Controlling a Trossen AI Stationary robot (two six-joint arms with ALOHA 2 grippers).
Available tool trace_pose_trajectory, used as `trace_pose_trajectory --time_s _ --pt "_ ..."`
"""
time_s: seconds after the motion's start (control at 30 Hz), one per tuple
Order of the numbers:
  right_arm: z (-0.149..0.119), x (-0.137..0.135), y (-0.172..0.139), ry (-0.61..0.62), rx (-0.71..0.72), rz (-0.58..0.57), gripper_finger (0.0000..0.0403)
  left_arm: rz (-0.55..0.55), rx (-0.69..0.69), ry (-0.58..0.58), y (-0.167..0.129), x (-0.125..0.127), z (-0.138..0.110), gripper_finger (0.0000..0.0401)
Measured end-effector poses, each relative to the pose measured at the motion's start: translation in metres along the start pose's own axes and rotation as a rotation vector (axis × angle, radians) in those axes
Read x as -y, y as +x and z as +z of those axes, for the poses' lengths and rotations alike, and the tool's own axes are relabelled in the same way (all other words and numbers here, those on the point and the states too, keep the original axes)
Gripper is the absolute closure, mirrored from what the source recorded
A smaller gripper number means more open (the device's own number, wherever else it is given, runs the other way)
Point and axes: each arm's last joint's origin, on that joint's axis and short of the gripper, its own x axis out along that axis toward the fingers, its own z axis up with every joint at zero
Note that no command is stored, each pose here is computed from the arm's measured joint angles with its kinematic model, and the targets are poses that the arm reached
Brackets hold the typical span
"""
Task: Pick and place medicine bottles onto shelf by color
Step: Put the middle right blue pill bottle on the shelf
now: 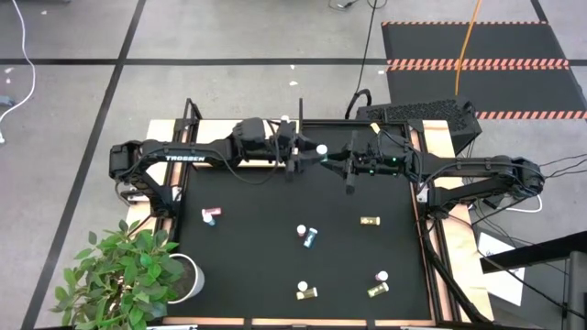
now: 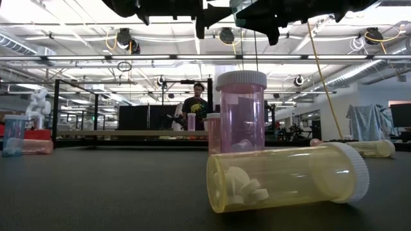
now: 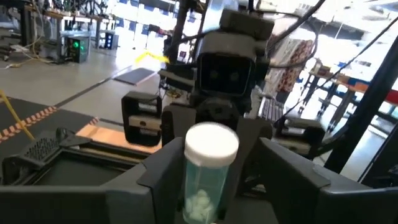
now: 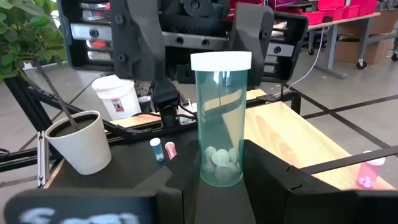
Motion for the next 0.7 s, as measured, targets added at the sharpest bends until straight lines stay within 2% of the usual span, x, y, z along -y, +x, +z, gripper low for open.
trace_pose_trajectory --time_s 0.2,0.43,0.57,0.7 --pt "-0.001 -0.001 0.0 0.018 -0.012 0.025 0.0301 0.004 -0.018 -0.005 0.0 0.0 -0.002 0.0222" --pt "-0.006 -0.001 0.0 0.057 -0.067 0.043 0.0303 -0.014 -0.033 -0.006 0.0 0.0 -0.003 0.0224" --pt "-0.008 -0.001 0.0 0.064 -0.09 0.062 0.0303 -0.012 -0.088 0.045 0.001 0.002 -0.009 0.0224" --pt "-0.009 -0.001 0.001 0.067 -0.105 0.087 0.0303 -0.017 -0.122 0.046 0.001 0.004 -0.013 0.0224"
